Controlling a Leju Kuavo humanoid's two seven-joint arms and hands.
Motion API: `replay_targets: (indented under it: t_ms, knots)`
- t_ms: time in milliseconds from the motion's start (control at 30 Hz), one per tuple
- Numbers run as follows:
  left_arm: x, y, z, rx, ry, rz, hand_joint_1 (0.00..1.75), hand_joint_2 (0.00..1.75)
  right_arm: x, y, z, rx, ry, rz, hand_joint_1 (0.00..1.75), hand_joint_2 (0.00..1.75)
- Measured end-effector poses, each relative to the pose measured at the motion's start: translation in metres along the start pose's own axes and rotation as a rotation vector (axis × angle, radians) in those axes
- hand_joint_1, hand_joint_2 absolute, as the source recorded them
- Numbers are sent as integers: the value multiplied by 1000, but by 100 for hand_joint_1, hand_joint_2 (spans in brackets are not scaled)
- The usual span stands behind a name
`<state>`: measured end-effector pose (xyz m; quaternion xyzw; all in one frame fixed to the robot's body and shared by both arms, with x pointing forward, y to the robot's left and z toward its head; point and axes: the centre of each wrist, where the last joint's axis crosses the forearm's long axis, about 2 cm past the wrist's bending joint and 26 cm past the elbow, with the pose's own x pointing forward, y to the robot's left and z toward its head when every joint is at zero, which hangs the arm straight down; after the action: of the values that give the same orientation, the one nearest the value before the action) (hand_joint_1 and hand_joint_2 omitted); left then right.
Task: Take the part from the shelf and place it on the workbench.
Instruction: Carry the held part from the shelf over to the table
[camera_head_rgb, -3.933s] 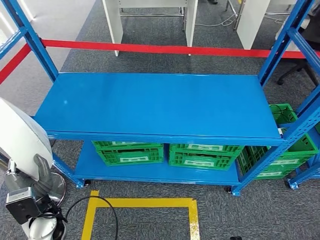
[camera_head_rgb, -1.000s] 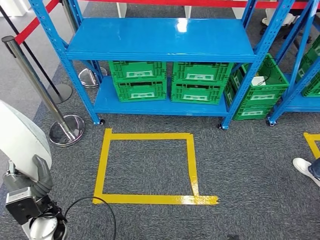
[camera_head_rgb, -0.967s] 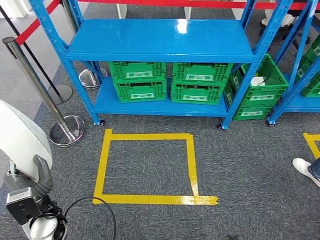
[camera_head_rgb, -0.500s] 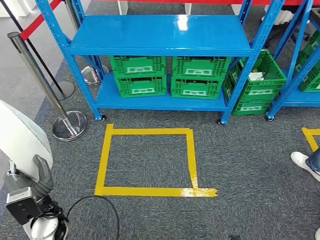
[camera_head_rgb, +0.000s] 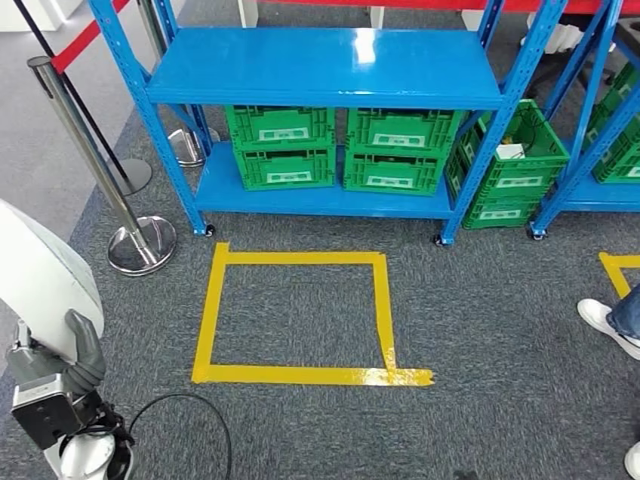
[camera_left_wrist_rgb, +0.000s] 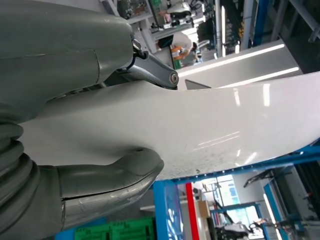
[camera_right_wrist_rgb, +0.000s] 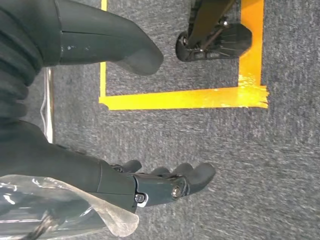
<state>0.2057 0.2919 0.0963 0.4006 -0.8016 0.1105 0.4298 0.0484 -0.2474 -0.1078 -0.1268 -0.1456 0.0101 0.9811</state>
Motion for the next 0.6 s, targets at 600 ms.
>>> replay_targets:
  t_ms: [600]
  knots:
    - [0,1,0,-1,1,-2,175,175,-1,2,1,3,2,-1,0,175]
